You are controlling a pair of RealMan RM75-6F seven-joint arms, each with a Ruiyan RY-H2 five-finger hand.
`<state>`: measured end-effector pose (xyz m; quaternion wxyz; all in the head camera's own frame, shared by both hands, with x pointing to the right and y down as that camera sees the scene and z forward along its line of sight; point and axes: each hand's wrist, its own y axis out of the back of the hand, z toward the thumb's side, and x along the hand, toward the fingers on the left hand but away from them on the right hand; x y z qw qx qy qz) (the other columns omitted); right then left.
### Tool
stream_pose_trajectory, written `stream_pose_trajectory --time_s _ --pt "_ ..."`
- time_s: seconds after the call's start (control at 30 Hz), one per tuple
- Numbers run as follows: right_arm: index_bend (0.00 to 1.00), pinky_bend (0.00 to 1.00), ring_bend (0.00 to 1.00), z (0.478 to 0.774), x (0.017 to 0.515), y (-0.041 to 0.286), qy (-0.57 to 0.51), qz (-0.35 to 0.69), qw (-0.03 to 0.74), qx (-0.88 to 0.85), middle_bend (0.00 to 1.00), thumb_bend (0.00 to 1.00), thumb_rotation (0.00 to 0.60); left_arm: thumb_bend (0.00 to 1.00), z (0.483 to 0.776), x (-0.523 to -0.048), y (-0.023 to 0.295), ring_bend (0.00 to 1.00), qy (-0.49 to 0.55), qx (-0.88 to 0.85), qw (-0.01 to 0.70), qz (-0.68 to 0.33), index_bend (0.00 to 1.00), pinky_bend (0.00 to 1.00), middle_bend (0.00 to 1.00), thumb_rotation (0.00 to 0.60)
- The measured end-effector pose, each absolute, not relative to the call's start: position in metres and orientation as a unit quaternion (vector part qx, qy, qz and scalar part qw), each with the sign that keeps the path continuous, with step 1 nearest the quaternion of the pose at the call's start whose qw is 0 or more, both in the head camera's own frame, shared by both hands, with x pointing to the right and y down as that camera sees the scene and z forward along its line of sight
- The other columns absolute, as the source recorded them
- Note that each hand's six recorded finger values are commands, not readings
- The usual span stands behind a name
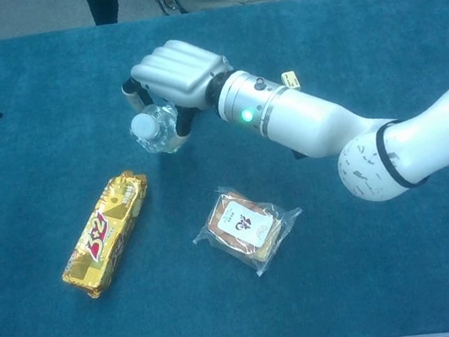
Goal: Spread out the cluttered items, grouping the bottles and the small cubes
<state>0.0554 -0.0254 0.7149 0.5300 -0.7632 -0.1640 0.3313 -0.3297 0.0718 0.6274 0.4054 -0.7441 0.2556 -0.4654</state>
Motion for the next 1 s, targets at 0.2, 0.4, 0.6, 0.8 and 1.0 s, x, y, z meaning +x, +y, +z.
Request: stream_pose_trajectory --time_s 0.2,0.4,0.6,0.8,1.0 --pt "0.25 0.48 0.3 0.716 0.06 -0.025 -0.148 0.342 0.535 -0.759 0.34 0.01 0.6 0.26 0.628 -0.329 0.071 0.08 0.256 -0.744 0.407 -0.465 0.0 0.16 0.09 0.6" --pt "0.17 0.46 0.27 0.712 0.066 -0.03 -0.151 0.347 0.543 -0.75 0.3 0.01 0.6 0.26 0.627 -0.328 0.071 0.08 0.255 -0.744 0.408 -0.463 0.0 0.16 0.09 0.6" --pt "0.15 0.46 0.27 0.705 0.073 -0.036 -0.161 0.348 0.548 -0.744 0.3 0.01 0.6 0.26 0.628 -0.327 0.07 0.08 0.254 -0.744 0.409 -0.463 0.0 0.16 0.09 0.6" --pt "0.15 0.46 0.27 0.693 0.091 -0.046 -0.179 0.351 0.553 -0.734 0.3 0.01 0.6 0.26 0.63 -0.327 0.069 0.08 0.25 -0.744 0.409 -0.465 0.0 0.16 0.08 0.6" --pt "0.15 0.46 0.27 0.676 0.121 -0.054 -0.198 0.358 0.559 -0.721 0.3 0.01 0.6 0.26 0.633 -0.325 0.066 0.08 0.246 -0.746 0.409 -0.464 0.0 0.16 0.08 0.6"
